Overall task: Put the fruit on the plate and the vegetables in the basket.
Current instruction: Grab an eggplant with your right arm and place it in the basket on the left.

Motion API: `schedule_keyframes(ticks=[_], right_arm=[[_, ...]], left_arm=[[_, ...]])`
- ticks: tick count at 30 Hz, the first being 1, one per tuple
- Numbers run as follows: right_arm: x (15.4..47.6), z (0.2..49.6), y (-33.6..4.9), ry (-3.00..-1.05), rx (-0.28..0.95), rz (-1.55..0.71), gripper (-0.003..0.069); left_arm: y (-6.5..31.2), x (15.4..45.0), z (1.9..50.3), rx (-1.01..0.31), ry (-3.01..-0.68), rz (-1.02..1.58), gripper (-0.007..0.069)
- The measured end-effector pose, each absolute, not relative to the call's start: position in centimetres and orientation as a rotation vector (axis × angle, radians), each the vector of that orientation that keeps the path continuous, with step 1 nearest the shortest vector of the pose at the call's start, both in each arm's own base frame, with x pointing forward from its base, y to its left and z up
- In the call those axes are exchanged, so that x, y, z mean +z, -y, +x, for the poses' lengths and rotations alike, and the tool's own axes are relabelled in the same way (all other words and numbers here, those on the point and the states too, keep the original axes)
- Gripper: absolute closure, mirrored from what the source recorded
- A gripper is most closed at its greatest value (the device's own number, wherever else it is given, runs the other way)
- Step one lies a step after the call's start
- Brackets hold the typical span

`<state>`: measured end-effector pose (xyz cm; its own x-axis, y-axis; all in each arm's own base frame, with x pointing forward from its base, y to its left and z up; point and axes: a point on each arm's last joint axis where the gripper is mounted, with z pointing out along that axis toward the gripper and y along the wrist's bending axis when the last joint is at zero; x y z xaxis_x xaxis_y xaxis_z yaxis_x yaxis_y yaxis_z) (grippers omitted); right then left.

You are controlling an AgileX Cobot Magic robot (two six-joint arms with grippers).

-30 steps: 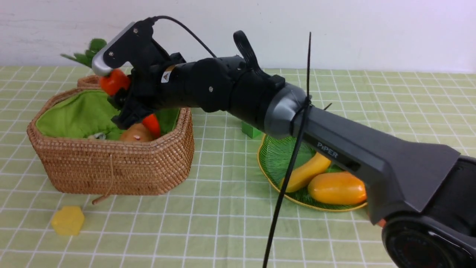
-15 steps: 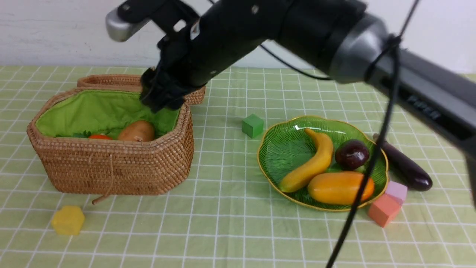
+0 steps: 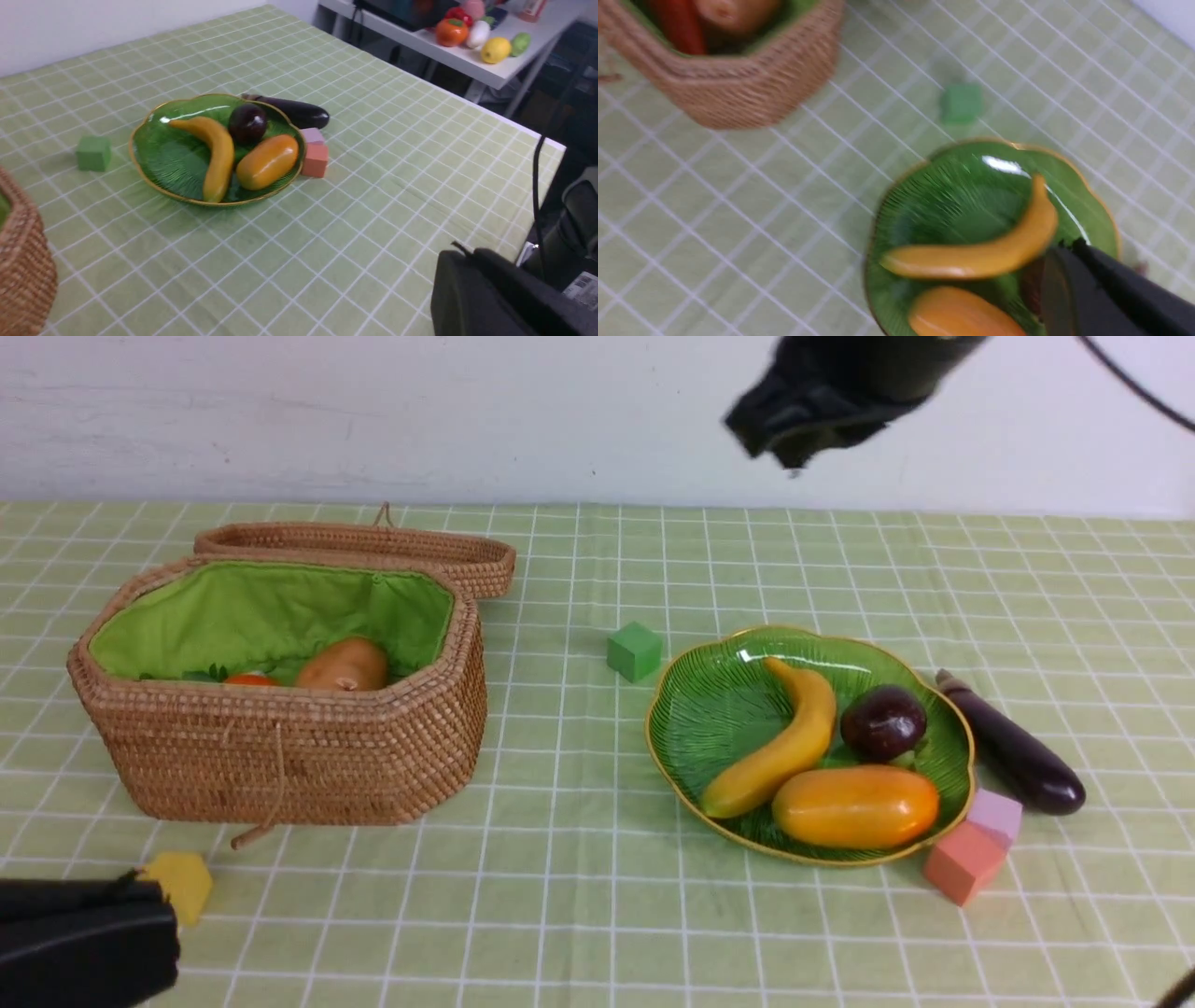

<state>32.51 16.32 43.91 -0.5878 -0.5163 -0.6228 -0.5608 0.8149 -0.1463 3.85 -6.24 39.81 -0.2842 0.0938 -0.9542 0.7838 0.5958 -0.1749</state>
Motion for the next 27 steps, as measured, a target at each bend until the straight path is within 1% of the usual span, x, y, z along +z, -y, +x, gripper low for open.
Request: schedule_keyframes(ticks=[2, 4, 5, 6, 7, 8, 10, 12, 15, 20, 23, 27], right_arm=[[42.4, 33.2, -12.6, -2.419, 0.026, -0.672, 0.0674], [39.9, 34.4, -8.7, -2.539, -0.025, -0.541, 0.0665], [39.0, 34.7, -7.6, -2.578, -0.036, -0.509, 0.066], [36.7, 35.3, -5.8, -2.667, -0.047, -0.448, 0.0648], [36.6, 35.4, -5.5, -2.672, -0.048, -0.437, 0.0645], [33.7, 36.2, -3.3, -2.767, -0.037, -0.355, 0.061], [31.3, 37.0, -1.1, -2.822, -0.008, -0.256, 0.0557], [29.2, 38.0, 0.5, -2.849, 0.031, -0.173, 0.0473], [27.6, 38.9, 1.7, -2.853, 0.055, -0.118, 0.0356], [25.4, 40.5, 1.6, -2.825, 0.072, -0.213, 0.0169], [24.2, 41.3, 1.4, -2.814, 0.077, -0.271, 0.0125], [22.2, 42.2, 1.5, -2.815, 0.068, -0.305, 0.0111]], left_arm=[[6.4, 39.8, 3.6, -0.816, -1.731, 0.764, 0.0627], [6.5, 39.9, 3.4, -0.835, -1.725, 0.777, 0.0626], [6.5, 39.9, 3.4, -0.84, -1.722, 0.781, 0.0625], [6.6, 39.9, 3.4, -0.845, -1.723, 0.783, 0.0624], [6.6, 39.9, 3.4, -0.845, -1.723, 0.784, 0.0624], [6.6, 39.9, 3.4, -0.844, -1.721, 0.788, 0.0623], [6.6, 39.9, 3.4, -0.839, -1.715, 0.793, 0.0622], [6.6, 40.1, 3.4, -0.839, -1.699, 0.783, 0.0622], [6.6, 40.3, 3.5, -0.838, -1.679, 0.767, 0.0621], [6.6, 40.3, 3.6, -0.841, -1.673, 0.763, 0.062], [6.6, 40.4, 3.6, -0.841, -1.666, 0.756, 0.0617], [6.5, 40.6, 3.7, -0.841, -1.646, 0.738, 0.0617]])
